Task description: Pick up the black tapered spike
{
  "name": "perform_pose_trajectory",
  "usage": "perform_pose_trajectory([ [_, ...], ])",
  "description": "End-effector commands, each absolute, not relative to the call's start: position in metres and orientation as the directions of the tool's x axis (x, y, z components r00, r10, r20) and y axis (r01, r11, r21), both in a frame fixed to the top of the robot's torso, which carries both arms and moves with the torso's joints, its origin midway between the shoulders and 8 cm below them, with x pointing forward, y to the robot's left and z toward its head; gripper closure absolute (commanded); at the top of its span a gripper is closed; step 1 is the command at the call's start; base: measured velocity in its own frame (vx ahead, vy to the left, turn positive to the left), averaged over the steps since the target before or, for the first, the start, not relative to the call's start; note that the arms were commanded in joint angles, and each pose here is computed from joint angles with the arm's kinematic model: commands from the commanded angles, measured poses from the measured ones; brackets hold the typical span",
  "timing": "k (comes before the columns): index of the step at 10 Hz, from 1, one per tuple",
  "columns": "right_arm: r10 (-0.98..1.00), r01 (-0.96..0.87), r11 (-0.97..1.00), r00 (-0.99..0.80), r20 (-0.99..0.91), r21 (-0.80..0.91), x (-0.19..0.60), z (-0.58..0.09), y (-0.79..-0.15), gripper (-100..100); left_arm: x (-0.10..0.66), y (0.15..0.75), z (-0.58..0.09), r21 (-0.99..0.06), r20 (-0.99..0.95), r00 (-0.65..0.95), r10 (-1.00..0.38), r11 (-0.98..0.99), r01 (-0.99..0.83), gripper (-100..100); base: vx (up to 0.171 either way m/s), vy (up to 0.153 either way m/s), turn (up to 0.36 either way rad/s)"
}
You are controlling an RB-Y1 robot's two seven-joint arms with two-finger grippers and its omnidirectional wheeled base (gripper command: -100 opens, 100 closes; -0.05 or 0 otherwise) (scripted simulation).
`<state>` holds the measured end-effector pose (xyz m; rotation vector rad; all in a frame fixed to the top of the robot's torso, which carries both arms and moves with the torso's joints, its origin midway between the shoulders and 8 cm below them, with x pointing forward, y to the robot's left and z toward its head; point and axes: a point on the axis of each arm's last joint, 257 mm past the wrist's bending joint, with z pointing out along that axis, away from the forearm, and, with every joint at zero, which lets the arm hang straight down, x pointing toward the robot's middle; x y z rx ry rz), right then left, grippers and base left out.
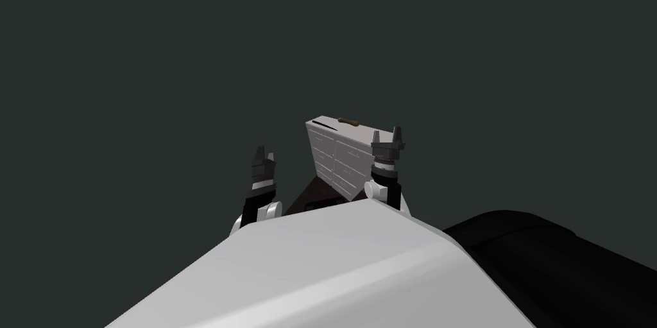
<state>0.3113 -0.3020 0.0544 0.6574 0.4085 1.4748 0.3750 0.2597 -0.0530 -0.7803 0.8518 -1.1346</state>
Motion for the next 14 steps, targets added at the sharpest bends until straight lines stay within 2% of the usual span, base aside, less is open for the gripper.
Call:
perform_pose_trajectory([
  [1, 0.987, -0.776, -0.029, 0.076, 0.138, 0.631, 0.311, 0.054, -0.302, 0, 0.381, 0.258, -0.056, -0.865, -0.209, 0.171, -0.963, 0.263, 0.427, -100, -0.019, -0.006, 0.018],
  [9, 0.987, -0.776, -0.029, 0.076, 0.139, 0.631, 0.311, 0.054, -0.302, 0, 0.434, 0.271, -0.075, -0.859, -0.357, 0.112, -0.927, 0.373, 0.35, -100, -0.061, -0.029, 0.013],
  [14, 0.987, -0.776, -0.029, 0.076, 0.139, 0.631, 0.311, 0.054, -0.302, 0, 0.48, 0.31, -0.089, -0.854, -0.438, 0.133, -0.889, 0.458, 0.246, -100, -0.063, -0.028, -0.003],
])
